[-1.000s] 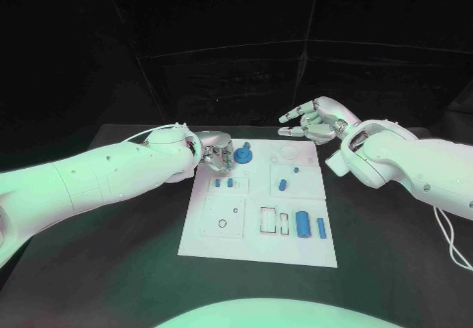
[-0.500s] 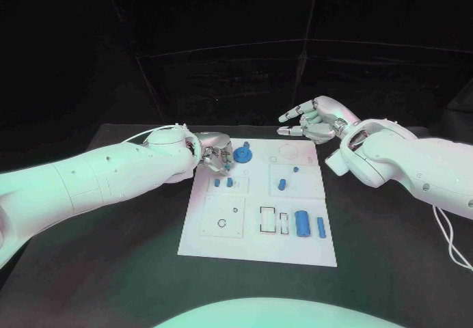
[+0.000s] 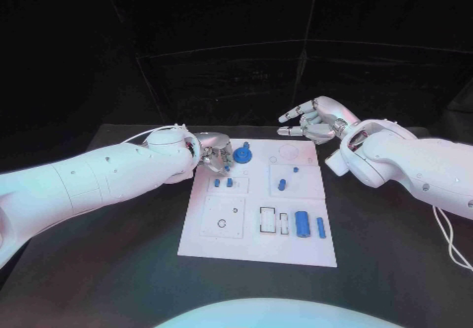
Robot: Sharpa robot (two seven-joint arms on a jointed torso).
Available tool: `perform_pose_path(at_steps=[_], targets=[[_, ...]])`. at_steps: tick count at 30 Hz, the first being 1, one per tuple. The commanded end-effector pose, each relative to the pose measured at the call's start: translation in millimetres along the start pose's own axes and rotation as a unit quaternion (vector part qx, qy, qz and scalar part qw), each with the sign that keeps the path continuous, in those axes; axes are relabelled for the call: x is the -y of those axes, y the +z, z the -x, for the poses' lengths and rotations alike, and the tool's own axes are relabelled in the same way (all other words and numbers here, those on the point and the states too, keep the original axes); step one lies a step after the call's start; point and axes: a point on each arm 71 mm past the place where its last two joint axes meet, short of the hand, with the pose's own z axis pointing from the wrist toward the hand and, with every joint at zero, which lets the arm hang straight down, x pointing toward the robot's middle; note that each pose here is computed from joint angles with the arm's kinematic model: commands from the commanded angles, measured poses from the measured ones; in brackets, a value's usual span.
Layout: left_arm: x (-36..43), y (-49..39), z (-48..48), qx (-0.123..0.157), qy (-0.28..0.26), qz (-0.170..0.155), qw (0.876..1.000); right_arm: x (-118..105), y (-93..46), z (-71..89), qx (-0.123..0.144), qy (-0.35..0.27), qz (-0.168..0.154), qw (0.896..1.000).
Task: Assemble the parts on the task board
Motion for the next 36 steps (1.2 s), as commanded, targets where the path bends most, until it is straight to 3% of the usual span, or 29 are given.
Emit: perform_pose_path(at_steps=[1,10,18,22,27,30,33,34,35,36], targets=[[-0.9,-0.7,1.0,0.002,-0.004,0.003,1.000,-1,0.2,1.1,0.000,0.000,0.002,1.000],[-6.1,-5.9,2.1,0.009,-0.006,0.005,1.000,6,-0.4,5.4,0.001,-0.009,-0.010,1.000],[-15.2,-16.1,7.0,0.036,-0.021,0.002,0.999,16,-1.8,11.6,-0.009,-0.072,-0.024,0.997],[-22.4,-23.2,11.7,0.060,-0.041,-0.001,0.997,21,-3.4,12.3,-0.030,-0.128,-0.033,0.991],[-31.3,-32.3,18.4,0.098,-0.109,-0.012,0.989,26,-7.1,8.3,-0.054,-0.201,-0.037,0.977],[-37.6,-39.1,23.4,0.128,-0.212,-0.024,0.968,28,-10.3,3.6,-0.064,-0.256,-0.035,0.964],[-41.4,-44.4,26.8,0.150,-0.328,-0.043,0.932,31,-13.9,-2.0,-0.072,-0.297,-0.035,0.952],[-42.6,-46.9,28.4,0.161,-0.375,-0.052,0.911,33,-15.6,-4.9,-0.075,-0.312,-0.035,0.947],[-43.0,-47.7,28.9,0.165,-0.389,-0.055,0.905,33,-16.1,-5.8,-0.075,-0.316,-0.035,0.945],[-43.7,-49.6,30.2,0.175,-0.420,-0.063,0.888,35,-17.5,-8.2,-0.078,-0.327,-0.035,0.941]])
